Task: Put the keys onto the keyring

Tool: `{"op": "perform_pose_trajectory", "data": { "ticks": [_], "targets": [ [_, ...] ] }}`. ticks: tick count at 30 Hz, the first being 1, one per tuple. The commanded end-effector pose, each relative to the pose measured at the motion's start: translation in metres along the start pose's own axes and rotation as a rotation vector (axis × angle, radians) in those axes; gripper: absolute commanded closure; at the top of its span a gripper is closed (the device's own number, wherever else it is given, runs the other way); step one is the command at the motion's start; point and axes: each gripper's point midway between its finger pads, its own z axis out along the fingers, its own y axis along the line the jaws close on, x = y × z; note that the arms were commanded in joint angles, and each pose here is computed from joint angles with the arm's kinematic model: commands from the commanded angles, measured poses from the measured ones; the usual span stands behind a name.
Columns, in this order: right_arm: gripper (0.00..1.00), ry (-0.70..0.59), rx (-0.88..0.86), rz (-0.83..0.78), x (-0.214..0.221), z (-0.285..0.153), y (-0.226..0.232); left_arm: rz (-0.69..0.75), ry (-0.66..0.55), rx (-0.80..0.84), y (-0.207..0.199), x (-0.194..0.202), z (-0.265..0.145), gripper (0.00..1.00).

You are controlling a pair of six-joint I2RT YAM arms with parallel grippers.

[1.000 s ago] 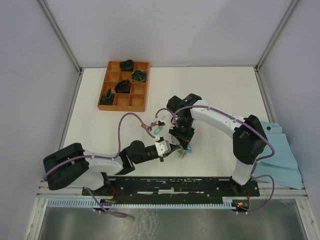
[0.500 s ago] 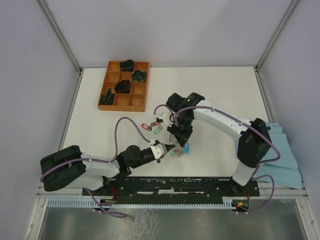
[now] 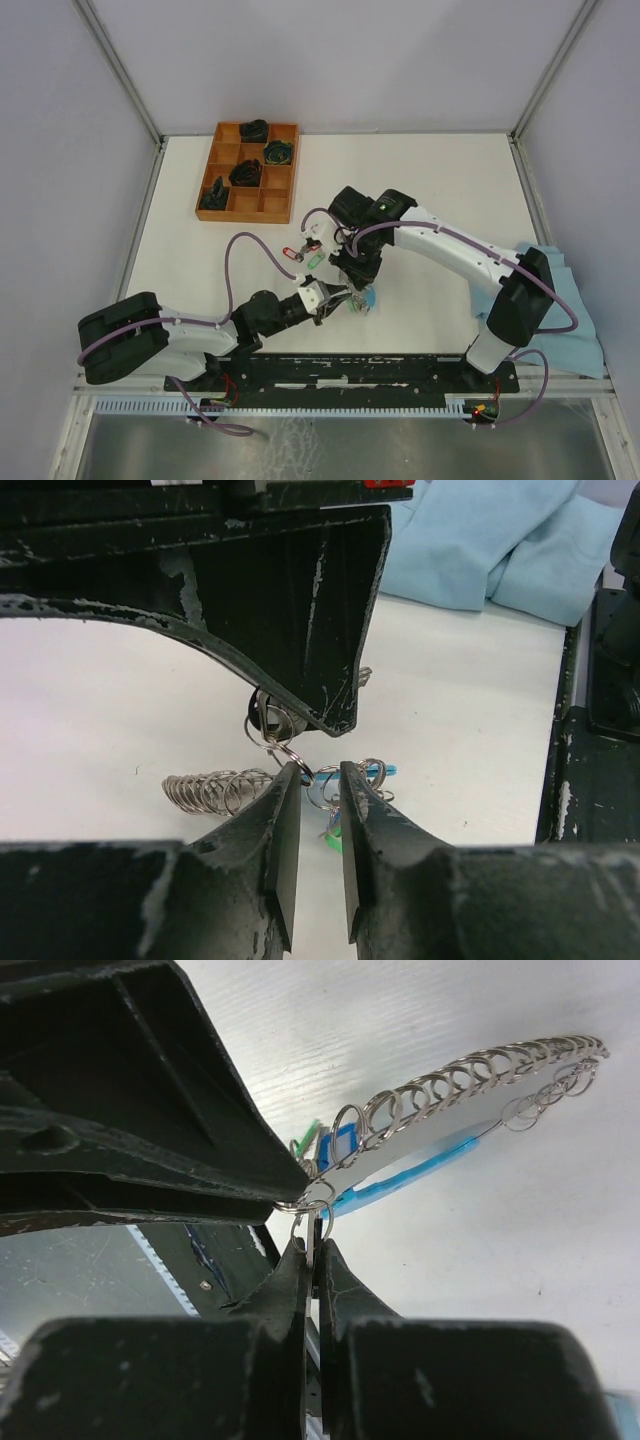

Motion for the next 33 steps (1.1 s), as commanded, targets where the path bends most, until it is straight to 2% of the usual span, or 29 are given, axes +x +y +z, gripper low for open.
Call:
{"op": "perform_pose_trajectory", "data": {
  "ticks": [1, 6, 12, 14, 18, 33],
  "targets": [
    [0.99, -0.097, 0.034, -0.056, -0.025, -0.017, 0.005, -0.051, -0.047, -0.039, 0.008, -0.018, 0.007, 0.7],
    [0.99, -0.084, 0.03, -0.068, -0.028, -0.013, 0.009, -0.067, -0.031, -0.089, 0.018, -0.019, 0.008, 0.65],
    [0.99, -0.077, 0.029, -0.082, -0.029, -0.013, 0.013, -0.081, -0.014, -0.12, 0.026, -0.019, 0.008, 0.65],
    [0.99, -0.073, 0.033, -0.084, -0.029, -0.014, 0.012, -0.081, -0.007, -0.122, 0.026, -0.018, 0.009, 0.69],
    [0.99, -0.044, 0.058, -0.096, -0.02, -0.015, 0.008, -0.078, 0.008, -0.121, 0.026, -0.013, 0.008, 0.96],
    [0.99, 0.051, 0.052, 0.031, 0.016, -0.006, -0.023, 0.0, -0.025, -0.04, 0.015, -0.023, -0.001, 0.97]
  ]
}}
